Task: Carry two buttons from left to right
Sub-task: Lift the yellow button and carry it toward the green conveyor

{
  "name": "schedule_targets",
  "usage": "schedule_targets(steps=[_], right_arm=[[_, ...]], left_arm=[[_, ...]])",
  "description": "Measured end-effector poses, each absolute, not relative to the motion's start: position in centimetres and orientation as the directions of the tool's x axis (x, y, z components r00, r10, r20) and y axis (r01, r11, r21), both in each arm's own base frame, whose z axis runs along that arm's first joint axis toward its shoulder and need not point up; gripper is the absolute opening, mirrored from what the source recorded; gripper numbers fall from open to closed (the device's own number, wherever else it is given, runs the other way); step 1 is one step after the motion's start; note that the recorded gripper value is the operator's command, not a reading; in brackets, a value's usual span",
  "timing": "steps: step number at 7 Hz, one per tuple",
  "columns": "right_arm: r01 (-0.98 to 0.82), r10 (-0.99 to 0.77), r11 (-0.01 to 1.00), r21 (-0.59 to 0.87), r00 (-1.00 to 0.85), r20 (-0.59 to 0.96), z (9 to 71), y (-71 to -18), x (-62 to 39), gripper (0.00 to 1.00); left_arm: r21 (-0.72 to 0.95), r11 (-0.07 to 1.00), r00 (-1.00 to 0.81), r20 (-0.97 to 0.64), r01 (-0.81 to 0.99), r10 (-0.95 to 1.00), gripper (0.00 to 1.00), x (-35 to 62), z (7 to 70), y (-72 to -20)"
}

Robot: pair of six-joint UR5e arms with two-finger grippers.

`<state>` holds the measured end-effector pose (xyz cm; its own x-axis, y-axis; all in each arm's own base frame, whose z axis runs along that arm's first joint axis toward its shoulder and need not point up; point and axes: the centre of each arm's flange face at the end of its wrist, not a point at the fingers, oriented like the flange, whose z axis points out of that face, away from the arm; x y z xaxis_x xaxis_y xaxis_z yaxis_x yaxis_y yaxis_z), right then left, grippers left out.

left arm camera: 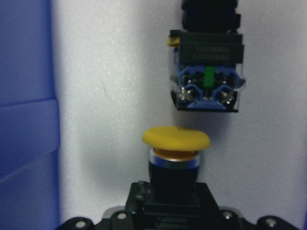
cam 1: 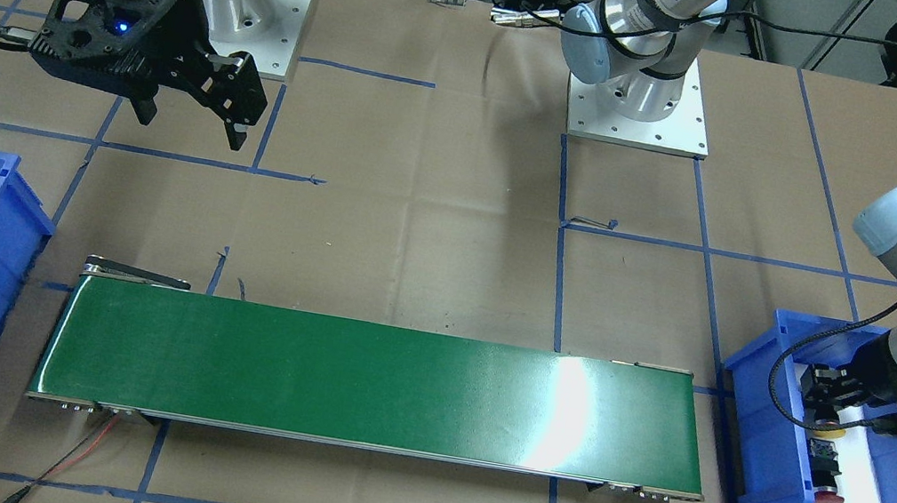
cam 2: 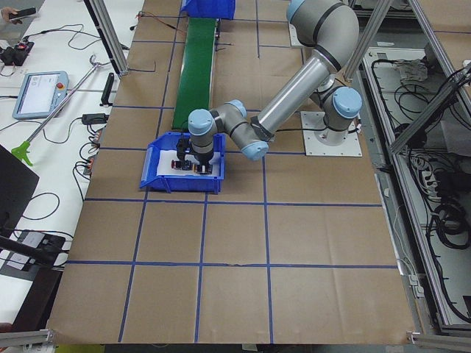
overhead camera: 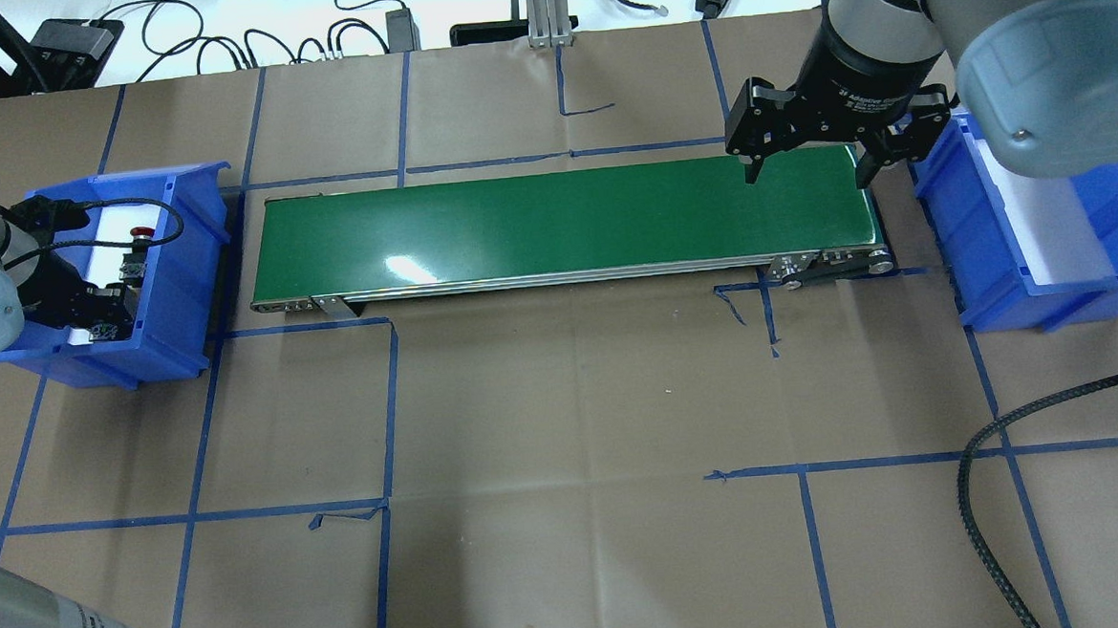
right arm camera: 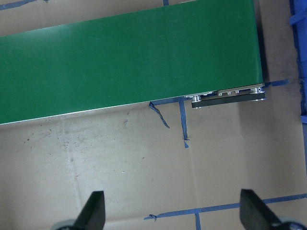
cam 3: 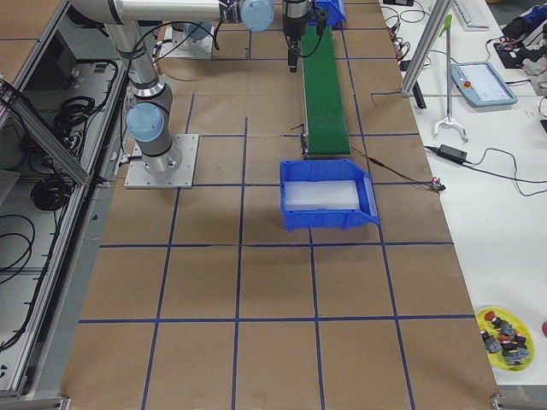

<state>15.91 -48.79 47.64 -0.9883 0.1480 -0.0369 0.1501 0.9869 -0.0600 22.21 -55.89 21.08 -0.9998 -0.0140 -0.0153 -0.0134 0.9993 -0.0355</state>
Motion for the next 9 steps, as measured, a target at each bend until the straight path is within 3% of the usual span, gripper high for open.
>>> schedule_targets(steps=[3, 6, 9], right_arm=[[0.150, 0.148, 0.987, -0.054, -0.988, -0.036, 47.3, -49.0, 15.9, 1.00], [0.150, 0.148, 0.987, -0.053, -0.988, -0.035, 47.3, -49.0, 15.9, 1.00], [0.150, 0.148, 0.987, -0.053, -0.988, -0.034, 47.3, -49.0, 15.9, 1.00]], left_arm=[[-0.096, 0.995, -0.999, -0.037, -0.004, -0.007, 0.08, 22.0, 26.9, -56.3], [-0.052, 0.999, -1.000, -0.003, -0.002, -0.003, 0.08, 21.5, 34.4, -56.3], [-0.051, 0.998, -0.999, -0.007, 0.047, 0.047, 0.08, 14.2, 37.4, -58.3]])
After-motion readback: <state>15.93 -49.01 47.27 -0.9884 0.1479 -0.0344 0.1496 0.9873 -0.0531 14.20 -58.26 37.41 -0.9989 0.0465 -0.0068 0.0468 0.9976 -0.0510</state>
